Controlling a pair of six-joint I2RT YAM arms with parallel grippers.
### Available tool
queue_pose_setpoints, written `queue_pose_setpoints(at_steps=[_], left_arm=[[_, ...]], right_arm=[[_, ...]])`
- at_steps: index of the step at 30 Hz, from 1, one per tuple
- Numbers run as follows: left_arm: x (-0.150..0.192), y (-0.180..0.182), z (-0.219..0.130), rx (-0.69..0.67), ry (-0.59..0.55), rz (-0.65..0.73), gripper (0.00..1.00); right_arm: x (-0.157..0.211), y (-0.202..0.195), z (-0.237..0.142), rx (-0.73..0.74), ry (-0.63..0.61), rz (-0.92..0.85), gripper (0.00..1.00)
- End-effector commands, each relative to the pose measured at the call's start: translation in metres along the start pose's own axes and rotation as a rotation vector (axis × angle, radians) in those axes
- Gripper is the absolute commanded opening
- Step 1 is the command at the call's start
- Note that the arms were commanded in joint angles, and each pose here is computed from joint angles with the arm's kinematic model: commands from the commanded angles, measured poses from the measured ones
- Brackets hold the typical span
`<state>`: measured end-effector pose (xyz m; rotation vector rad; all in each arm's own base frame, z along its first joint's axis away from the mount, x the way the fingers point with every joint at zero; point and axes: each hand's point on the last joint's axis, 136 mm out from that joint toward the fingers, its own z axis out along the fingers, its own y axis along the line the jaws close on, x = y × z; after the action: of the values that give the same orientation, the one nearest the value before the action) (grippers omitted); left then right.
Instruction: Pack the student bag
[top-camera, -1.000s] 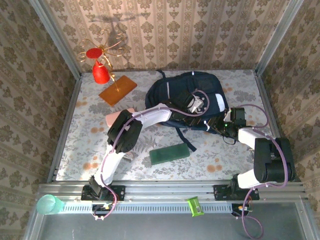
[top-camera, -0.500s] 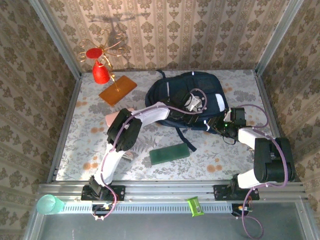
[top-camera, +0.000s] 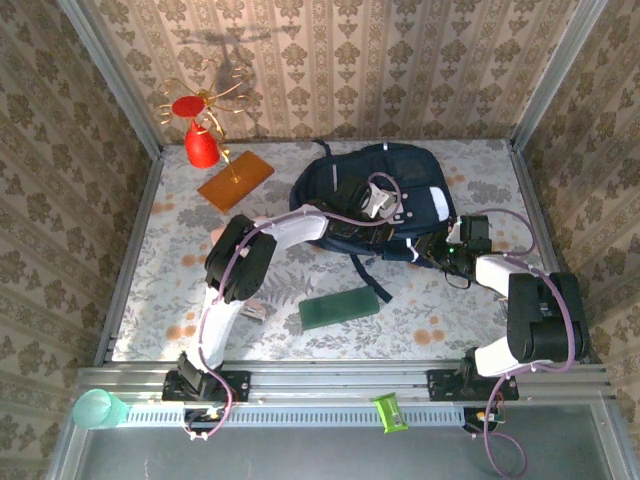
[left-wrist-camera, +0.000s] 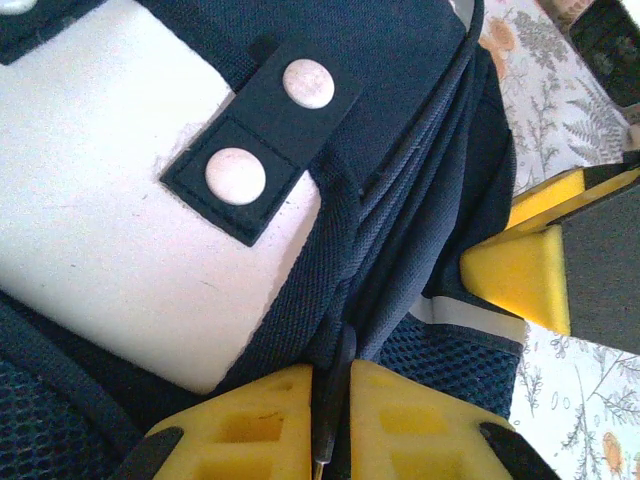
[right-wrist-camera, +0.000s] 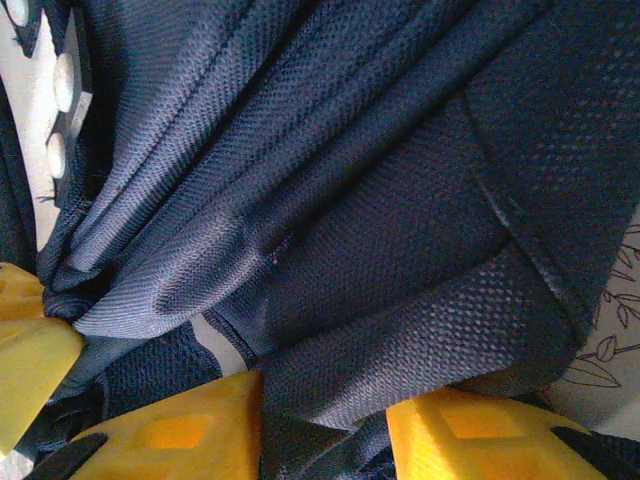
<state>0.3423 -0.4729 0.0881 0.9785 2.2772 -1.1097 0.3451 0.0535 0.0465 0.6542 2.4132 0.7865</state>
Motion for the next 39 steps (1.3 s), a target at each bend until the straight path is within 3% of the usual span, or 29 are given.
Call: queue_pose_setpoints(at_steps=[1, 13, 20, 29, 35, 39], left_arm=[[-0.014, -0.016, -0.016, 0.074, -0.031, -0.015, 0.14], [0.012, -0.037, -0.011, 0.213, 0.08, 0.011, 0.21], [0.01, -0.056, -0.02, 0.293, 0.075, 0.061, 0.2], [-0.004, -0.06, -0.031, 0.259, -0.046, 0.137, 0.23], [0.002, -0.028, -0.019, 0.061, 0.003, 0.138, 0.24], [0.006, -0.02, -0.013, -0.043, 0.04, 0.192, 0.33]], right_arm=[[0.008, -0.011, 0.006, 0.031, 0.029, 0.014, 0.39], [0.009, -0.011, 0.005, 0.03, 0.028, 0.018, 0.39], [0.009, -0.012, 0.006, 0.033, 0.028, 0.018, 0.39], [0.009, -0.013, 0.008, 0.031, 0.033, 0.02, 0.39], [0.01, -0.014, 0.009, 0.029, 0.038, 0.021, 0.39], [0.01, -0.013, 0.01, 0.028, 0.039, 0.021, 0.39]])
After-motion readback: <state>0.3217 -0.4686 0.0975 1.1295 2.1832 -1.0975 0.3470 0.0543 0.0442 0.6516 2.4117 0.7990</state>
